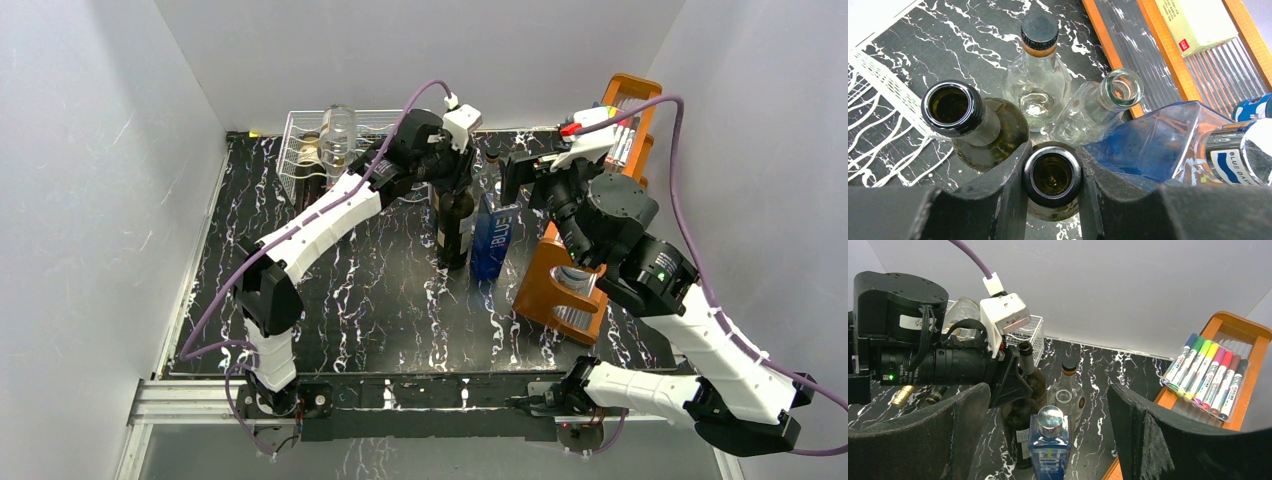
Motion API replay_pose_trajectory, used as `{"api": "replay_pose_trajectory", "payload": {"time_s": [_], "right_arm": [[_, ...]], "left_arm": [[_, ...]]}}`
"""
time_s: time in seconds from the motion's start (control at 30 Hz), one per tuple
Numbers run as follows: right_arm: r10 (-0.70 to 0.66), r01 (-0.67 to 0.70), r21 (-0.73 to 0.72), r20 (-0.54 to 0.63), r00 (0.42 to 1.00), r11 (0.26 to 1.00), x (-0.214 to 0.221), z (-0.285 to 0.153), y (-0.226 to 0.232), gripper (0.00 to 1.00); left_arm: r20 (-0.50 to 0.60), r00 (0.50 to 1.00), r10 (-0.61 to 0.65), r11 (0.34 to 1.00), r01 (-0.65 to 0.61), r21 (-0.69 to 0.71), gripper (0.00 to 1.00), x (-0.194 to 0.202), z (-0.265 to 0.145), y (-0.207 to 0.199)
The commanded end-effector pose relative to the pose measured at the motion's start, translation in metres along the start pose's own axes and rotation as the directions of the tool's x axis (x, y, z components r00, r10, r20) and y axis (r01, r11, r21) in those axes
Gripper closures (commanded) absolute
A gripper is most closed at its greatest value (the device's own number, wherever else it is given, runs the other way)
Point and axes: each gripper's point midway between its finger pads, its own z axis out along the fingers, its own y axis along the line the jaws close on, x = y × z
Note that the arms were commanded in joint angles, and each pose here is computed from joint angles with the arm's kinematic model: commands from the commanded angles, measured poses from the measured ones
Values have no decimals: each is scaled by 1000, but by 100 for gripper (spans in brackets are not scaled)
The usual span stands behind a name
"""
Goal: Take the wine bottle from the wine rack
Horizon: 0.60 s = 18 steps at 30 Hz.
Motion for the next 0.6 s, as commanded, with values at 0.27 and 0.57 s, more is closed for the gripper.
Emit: {"api": "replay_pose_trajectory", "payload": {"time_s": [0.27, 0.57], "right_arm": [[66, -64, -30, 38, 997, 997, -15, -9, 0, 2], [75, -74, -45, 28, 997, 996, -12, -6, 5, 2]], "left_arm": [[41, 999, 18, 1000, -17, -17, 36, -7, -34, -4], [48, 998, 45, 997, -41, -67, 2, -14, -74, 1]]}}
